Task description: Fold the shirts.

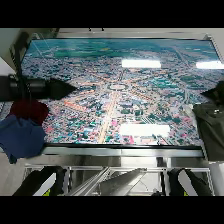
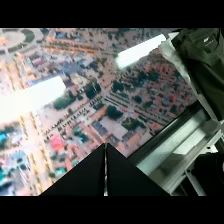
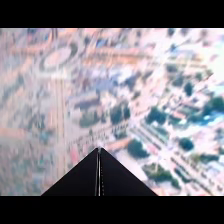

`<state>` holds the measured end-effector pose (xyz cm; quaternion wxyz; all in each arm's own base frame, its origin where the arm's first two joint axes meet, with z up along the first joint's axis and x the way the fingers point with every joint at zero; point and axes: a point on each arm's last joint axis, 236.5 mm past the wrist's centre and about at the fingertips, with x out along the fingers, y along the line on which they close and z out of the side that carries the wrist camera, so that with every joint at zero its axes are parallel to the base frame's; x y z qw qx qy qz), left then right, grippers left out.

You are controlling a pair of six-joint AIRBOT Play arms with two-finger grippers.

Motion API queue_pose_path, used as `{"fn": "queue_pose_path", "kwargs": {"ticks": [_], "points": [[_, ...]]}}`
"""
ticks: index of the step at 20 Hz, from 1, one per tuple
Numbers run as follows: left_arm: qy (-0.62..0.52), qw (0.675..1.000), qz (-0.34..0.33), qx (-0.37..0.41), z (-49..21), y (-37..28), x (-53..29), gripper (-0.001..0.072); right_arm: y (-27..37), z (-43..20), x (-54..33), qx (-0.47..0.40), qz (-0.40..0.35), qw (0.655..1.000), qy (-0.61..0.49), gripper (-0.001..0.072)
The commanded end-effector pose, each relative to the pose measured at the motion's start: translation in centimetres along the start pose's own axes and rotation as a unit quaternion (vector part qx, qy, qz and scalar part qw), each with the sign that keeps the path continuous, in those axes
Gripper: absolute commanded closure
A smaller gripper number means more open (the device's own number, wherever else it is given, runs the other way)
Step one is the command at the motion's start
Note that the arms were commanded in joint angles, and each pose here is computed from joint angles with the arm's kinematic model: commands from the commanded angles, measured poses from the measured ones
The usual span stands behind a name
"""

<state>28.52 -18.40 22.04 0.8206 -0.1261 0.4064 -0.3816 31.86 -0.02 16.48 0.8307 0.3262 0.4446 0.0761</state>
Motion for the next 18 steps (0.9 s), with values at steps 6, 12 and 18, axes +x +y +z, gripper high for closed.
{"fn": "queue_pose_path", "kwargs": {"ticks": [6, 12, 18], "points": [[0.071, 0.991, -0.011, -0.111, -14.7, 0.8, 4.0, 0.0687, 0.5, -13.8, 6.3, -0.092, 0.027, 0.993, 0.065, 0.0688], [0.049, 0.991, 0.017, -0.121, -14.6, 2.5, 3.2, 0.0687, 0.7, -13.7, 6.3, -0.100, 0.033, 0.992, 0.063, 0.0688], [0.038, 0.989, 0.031, -0.140, -14.2, 3.7, 2.7, 0.0687, 0.7, -13.7, 6.3, -0.100, 0.033, 0.992, 0.063, 0.0687]]}}
